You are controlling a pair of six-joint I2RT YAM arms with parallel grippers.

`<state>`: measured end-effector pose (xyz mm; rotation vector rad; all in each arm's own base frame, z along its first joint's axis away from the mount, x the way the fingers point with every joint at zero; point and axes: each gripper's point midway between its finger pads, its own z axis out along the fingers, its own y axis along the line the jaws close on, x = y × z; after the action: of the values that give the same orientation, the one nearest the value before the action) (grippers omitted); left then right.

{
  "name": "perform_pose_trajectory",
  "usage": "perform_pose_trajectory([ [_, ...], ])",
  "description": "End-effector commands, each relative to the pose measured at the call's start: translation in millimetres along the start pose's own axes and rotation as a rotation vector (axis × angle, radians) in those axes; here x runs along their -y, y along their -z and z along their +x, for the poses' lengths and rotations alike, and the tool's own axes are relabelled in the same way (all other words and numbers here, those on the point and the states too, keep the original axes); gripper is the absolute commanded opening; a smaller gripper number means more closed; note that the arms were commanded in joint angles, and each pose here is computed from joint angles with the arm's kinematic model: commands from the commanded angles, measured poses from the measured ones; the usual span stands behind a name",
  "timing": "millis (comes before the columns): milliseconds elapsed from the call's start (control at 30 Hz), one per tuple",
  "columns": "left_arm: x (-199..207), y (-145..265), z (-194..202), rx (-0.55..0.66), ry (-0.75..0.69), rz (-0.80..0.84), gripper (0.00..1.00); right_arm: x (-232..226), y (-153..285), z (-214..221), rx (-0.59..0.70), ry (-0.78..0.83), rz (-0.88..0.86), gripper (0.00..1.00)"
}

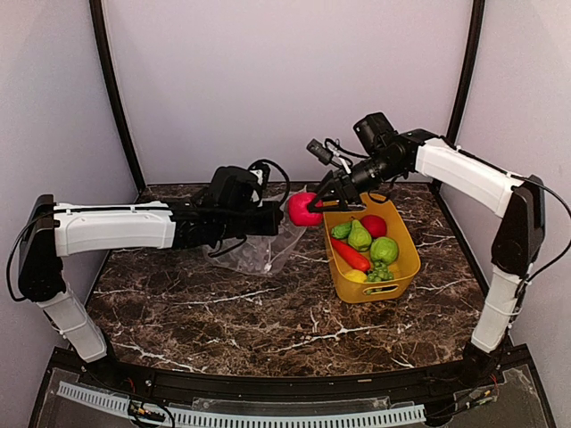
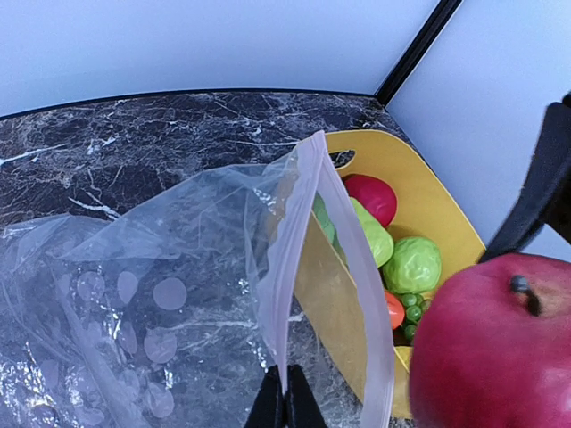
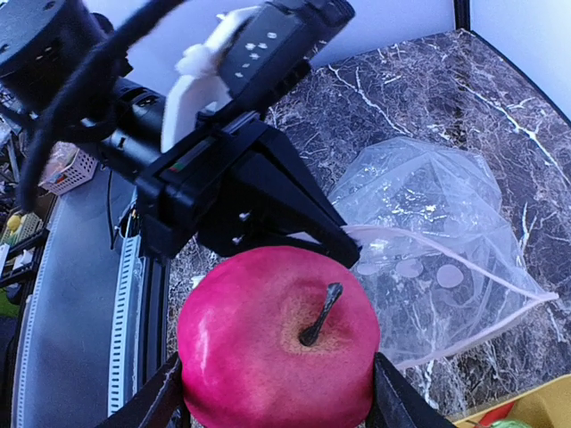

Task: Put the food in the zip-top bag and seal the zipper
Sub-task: Place the fake fruit in the zipper food storage bag, then pick up the fake fruit from the bin.

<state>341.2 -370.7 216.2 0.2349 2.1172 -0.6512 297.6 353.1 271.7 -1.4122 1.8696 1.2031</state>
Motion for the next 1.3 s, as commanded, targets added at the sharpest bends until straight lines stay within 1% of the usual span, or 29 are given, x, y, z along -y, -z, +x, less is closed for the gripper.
perform_pose_trajectory([
  [0, 20, 22, -31, 0.065, 0.049, 0.084, 0.01, 20, -18, -7, 0.005, -0.053, -0.004, 0.51],
  [100, 19, 33, -38, 0.087, 0.053, 0.089, 0.01, 48, -27, 8, -0.048, -0.118, 0.091, 0.51],
  [267, 17, 42, -39, 0.115, 0.063, 0.103, 0.01, 63, -33, 16, -0.078, -0.157, 0.164, 0.53],
  [333, 18, 40, -37, 0.11, 0.063, 0.111, 0.01, 62, -35, 14, -0.079, -0.153, 0.166, 0.58],
  [467, 18, 32, -28, 0.086, 0.065, 0.109, 0.01, 47, -40, 5, -0.065, -0.139, 0.109, 0.76],
  [500, 17, 31, -27, 0.085, 0.066, 0.108, 0.01, 43, -39, 1, -0.06, -0.137, 0.092, 0.79],
  [600, 10, 31, -25, 0.092, 0.061, 0.081, 0.01, 31, -26, -8, -0.038, -0.112, 0.083, 0.88],
  [667, 6, 31, -24, 0.097, 0.05, 0.063, 0.01, 24, -13, -13, -0.012, -0.1, 0.08, 0.91],
  [733, 3, 31, -24, 0.1, 0.039, 0.048, 0.01, 18, 6, -19, 0.021, -0.093, 0.086, 0.92],
  [833, -1, 35, -25, 0.107, 0.016, 0.029, 0.01, 42, 42, -7, 0.042, -0.115, 0.199, 0.9],
  [900, -6, 36, -25, 0.112, 0.006, 0.009, 0.01, 71, 63, 16, 0.013, -0.155, 0.32, 0.88],
  [967, -10, 37, -22, 0.108, -0.002, -0.001, 0.01, 99, 78, 48, -0.036, -0.211, 0.416, 0.82],
  [1067, -13, 36, -18, 0.096, -0.006, -0.004, 0.01, 122, 86, 92, -0.117, -0.257, 0.501, 0.77],
  [1133, -13, 35, -15, 0.089, -0.006, -0.002, 0.01, 128, 81, 119, -0.167, -0.295, 0.518, 0.76],
  [1267, -14, 35, -14, 0.087, -0.004, -0.001, 0.01, 137, 69, 143, -0.206, -0.352, 0.507, 0.73],
])
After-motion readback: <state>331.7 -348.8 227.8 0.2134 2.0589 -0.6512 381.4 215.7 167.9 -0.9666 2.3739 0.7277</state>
